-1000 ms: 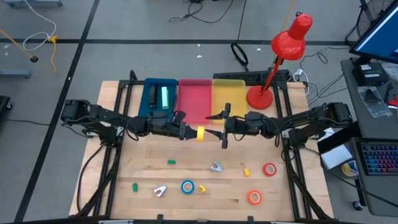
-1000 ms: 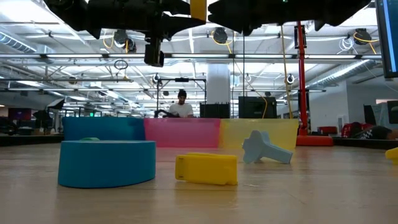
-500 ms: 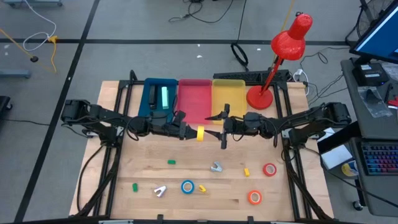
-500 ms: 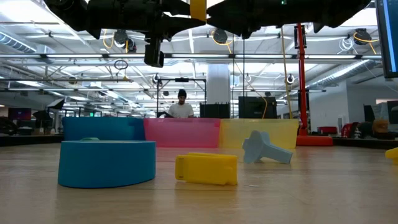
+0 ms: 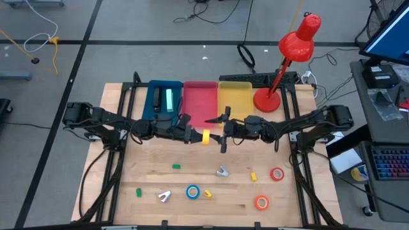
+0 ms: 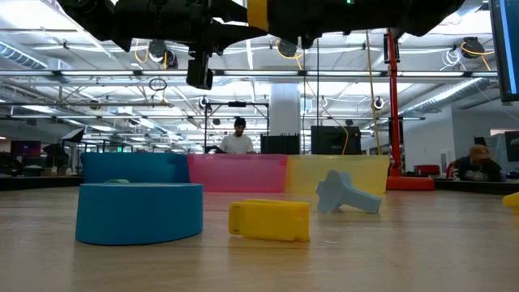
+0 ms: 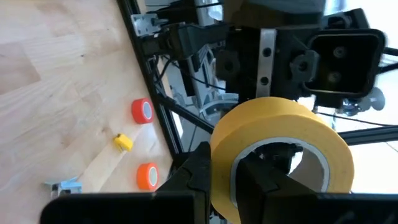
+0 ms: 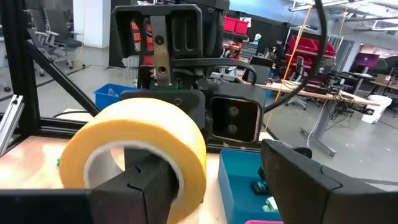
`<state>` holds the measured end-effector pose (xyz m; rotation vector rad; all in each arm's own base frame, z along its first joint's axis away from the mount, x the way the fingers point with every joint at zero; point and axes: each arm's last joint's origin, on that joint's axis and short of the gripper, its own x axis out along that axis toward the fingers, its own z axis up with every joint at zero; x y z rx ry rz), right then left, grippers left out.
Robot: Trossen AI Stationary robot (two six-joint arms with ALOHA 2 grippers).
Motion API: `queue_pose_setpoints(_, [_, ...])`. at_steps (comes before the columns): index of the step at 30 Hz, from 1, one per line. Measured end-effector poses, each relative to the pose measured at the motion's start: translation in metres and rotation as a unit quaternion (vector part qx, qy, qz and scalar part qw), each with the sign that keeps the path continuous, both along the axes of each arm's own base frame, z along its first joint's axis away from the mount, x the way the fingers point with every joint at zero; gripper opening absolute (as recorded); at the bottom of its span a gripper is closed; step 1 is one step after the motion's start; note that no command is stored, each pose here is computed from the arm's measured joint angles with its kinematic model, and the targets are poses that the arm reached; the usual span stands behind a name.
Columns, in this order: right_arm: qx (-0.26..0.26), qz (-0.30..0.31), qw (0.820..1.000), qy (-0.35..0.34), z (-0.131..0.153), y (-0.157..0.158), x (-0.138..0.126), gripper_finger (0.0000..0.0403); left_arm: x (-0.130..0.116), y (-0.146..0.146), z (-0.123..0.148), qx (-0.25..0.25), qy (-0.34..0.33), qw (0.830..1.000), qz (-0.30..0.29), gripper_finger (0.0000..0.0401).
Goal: Pick and place Stapler, Stapler remover, tape
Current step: Put the yellow tape into the yellow bin
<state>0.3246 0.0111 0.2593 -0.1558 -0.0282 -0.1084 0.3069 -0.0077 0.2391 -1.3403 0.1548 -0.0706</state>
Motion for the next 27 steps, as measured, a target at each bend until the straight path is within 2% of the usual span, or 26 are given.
queue_pose_setpoints(8, [-0.005,0.004,0.999,0.050,-0.0004,0.0004,-0.0008,0.0195,-0.0001,0.0001,-0.0040,0.009,0.017,1.000,-0.013,0.0038])
queue_pose_setpoints(15, [0.019,0.013,0.998,0.061,-0.0013,0.0008,-0.0024,0.0157,-0.0006,0.0057,-0.0060,0.013,0.027,0.999,-0.029,0.0038])
queue_pose_setpoints(22, [0.019,0.022,0.998,0.064,-0.0018,0.0069,-0.0027,0.0086,-0.0010,0.0083,-0.0065,0.018,0.029,0.999,-0.040,0.0038])
queue_pose_setpoints(25, [0.033,0.022,0.997,0.062,-0.0018,0.0088,-0.0029,0.0045,-0.0009,0.0084,-0.0065,0.021,0.028,0.999,-0.039,0.0038])
queue_pose_setpoints(27, [0.042,0.021,0.997,0.062,-0.0019,0.0086,-0.0029,0.0034,-0.0009,0.0088,-0.0065,0.029,0.027,0.999,-0.037,0.0039])
